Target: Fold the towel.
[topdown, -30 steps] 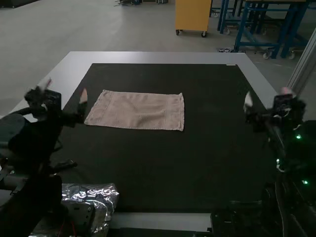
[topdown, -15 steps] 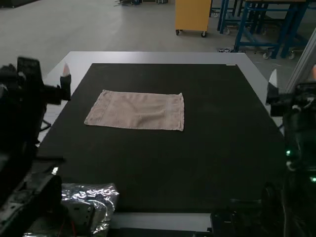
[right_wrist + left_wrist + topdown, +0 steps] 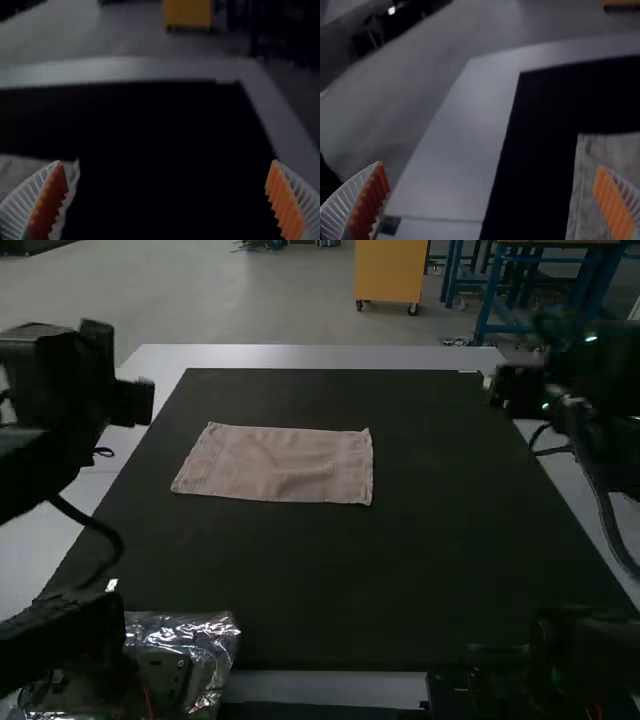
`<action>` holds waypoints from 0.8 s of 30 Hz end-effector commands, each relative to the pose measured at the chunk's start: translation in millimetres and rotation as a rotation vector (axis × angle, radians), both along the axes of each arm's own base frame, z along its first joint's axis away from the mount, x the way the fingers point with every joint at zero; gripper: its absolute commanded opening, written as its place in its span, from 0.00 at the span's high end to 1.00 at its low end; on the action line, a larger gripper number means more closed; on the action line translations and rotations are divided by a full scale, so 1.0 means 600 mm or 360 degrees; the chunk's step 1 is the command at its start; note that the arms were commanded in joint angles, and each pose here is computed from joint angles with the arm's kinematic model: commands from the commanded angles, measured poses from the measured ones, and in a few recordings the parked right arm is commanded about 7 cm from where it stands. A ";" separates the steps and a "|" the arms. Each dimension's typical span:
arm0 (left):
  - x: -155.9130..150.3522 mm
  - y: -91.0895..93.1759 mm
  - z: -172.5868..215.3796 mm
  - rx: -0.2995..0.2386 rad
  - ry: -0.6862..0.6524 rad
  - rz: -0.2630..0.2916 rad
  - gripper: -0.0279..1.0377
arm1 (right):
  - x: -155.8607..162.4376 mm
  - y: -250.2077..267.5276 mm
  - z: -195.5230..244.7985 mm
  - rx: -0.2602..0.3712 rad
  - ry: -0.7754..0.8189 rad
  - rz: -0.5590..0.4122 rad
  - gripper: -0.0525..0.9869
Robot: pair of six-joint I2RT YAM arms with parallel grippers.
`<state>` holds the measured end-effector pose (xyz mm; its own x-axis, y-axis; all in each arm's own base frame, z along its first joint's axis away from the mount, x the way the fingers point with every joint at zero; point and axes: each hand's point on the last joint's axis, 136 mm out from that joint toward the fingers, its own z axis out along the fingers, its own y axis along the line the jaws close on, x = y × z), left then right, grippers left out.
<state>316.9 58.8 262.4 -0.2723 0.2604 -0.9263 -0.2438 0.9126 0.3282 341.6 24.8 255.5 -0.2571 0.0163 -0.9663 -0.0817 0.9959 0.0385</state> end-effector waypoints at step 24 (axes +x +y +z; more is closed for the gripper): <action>0.118 -0.040 -0.235 -0.0522 0.0664 -0.0081 0.07 | 0.038 0.086 -0.189 0.0071 0.0520 0.0287 0.08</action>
